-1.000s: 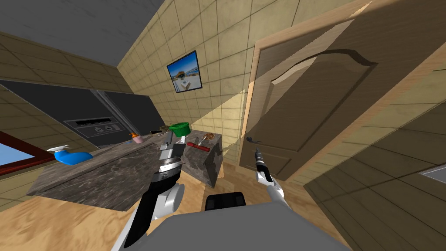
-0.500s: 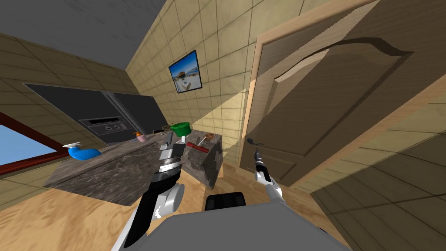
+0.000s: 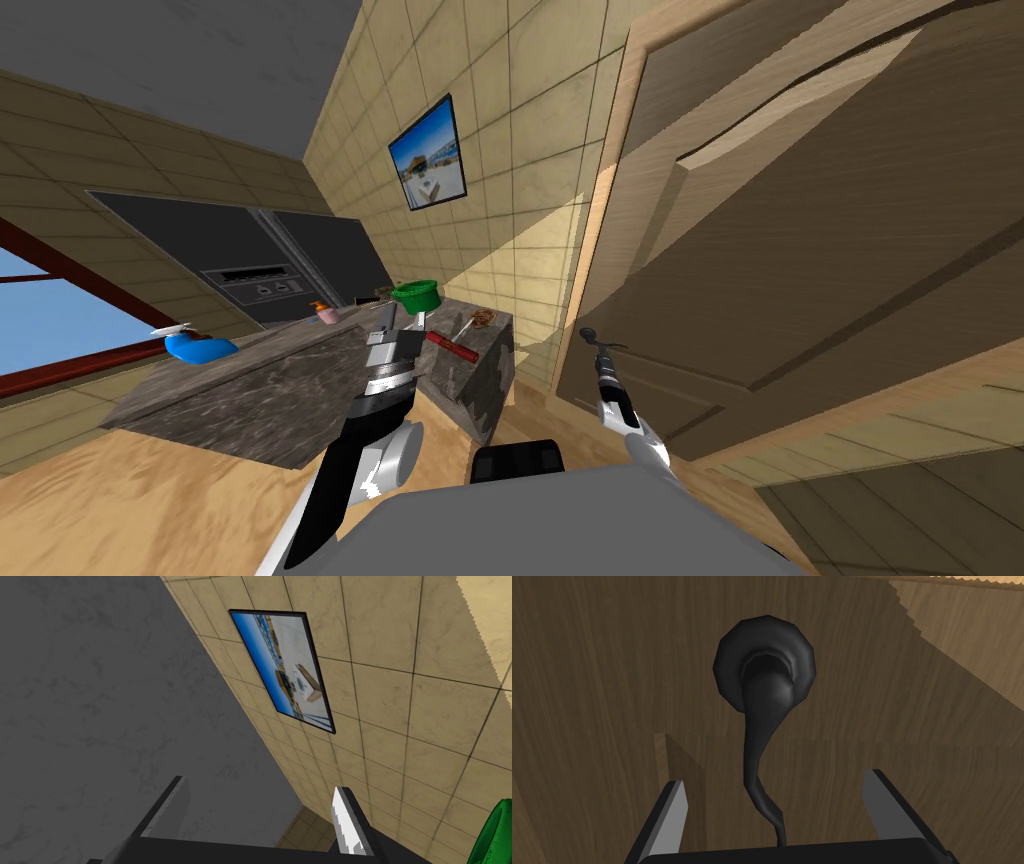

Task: Pull the door open

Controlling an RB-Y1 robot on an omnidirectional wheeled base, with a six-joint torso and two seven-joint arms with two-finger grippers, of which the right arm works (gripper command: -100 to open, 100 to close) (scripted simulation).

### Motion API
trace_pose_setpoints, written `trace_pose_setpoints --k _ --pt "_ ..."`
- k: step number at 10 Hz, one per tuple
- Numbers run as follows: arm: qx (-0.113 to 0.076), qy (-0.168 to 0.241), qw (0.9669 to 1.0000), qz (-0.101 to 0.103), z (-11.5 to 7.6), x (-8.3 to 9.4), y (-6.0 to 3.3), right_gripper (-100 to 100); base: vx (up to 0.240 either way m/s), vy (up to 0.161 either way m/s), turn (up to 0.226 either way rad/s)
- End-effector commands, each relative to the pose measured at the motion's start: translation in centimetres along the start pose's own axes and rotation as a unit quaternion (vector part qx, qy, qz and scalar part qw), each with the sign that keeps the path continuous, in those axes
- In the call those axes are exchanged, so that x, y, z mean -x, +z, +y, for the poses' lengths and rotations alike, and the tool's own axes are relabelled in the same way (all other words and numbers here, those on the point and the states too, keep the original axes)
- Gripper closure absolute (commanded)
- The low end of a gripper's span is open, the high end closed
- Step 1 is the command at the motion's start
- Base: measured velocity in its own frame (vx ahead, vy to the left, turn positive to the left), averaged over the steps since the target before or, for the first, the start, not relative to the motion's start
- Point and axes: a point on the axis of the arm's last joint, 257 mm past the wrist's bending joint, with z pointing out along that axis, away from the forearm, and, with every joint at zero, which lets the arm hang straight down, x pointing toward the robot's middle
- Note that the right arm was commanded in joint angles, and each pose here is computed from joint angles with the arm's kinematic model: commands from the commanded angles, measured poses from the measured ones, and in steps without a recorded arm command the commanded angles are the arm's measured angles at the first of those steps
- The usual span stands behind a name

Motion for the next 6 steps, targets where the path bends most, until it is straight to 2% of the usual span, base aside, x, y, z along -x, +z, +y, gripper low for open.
trace_pose_setpoints --k 1,3,4,6 --pt "-0.002 0.002 1.0000 -0.008 -0.4 2.1 -0.02 -100 0.027 -0.044 0.127" --pt "-0.002 0.002 0.9999 -0.011 -0.4 2.8 -0.10 -100 0.026 -0.038 0.109" --pt "-0.002 0.002 0.9999 -0.014 -0.5 3.5 -0.17 -100 0.003 -0.004 0.011" --pt "-0.002 0.002 0.9999 -0.014 -0.5 3.5 -0.17 -100 0.005 -0.007 0.020"
